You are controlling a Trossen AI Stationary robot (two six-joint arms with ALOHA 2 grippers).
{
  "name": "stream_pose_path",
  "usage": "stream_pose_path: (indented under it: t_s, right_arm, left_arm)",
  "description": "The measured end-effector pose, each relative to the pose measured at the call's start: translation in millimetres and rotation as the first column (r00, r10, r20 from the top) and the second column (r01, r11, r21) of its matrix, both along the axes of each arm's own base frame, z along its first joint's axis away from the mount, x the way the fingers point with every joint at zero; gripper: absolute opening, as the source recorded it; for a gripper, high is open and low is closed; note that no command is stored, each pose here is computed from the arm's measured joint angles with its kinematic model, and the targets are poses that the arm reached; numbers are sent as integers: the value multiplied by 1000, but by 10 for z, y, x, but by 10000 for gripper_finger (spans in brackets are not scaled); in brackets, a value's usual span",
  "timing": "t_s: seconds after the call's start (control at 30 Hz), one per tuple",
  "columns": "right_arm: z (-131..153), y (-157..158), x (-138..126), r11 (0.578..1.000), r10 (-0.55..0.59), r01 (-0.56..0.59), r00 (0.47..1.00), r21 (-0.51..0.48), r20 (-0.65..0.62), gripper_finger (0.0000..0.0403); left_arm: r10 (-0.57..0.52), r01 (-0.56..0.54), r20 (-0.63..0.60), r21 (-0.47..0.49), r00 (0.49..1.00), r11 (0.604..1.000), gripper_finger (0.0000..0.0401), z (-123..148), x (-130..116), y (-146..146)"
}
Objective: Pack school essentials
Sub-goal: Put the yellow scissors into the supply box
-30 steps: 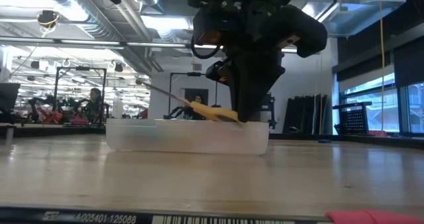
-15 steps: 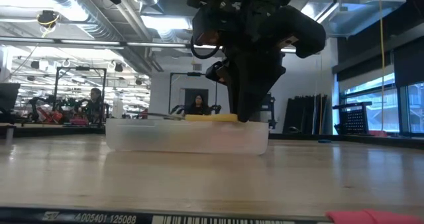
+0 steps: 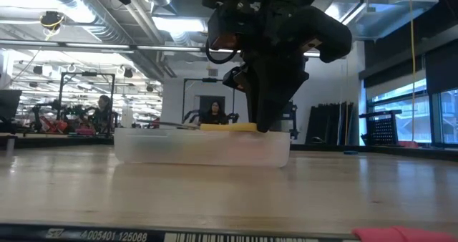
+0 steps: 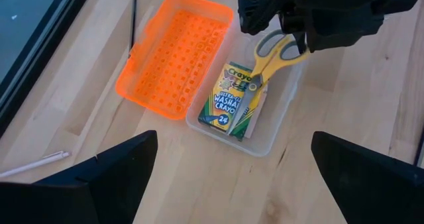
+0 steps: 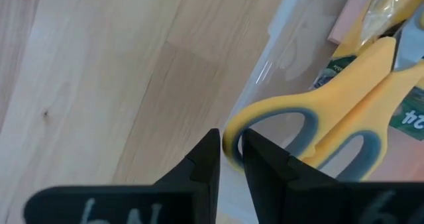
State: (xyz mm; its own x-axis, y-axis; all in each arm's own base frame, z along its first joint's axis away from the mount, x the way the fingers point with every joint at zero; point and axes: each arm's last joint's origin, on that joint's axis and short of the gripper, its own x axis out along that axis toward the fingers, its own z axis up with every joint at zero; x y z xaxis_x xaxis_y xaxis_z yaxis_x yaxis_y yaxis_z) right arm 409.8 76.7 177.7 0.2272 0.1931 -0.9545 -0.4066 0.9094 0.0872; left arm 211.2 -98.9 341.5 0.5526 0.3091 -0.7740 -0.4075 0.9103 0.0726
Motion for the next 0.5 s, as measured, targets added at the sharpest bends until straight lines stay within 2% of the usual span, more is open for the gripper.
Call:
stream_pose_path:
  t_s: [0.37, 0.5]
  right_arm:
    - [5, -1, -4, 1000, 1, -1, 1000, -1, -1, 67]
    - [6, -1, -5, 1000, 1, -1, 1000, -1, -2, 52]
  left_arm:
    - [0, 0, 0, 0, 1000, 1000, 394, 0, 0, -1]
    - [0, 0, 0, 0, 1000, 1000, 394, 0, 0, -1]
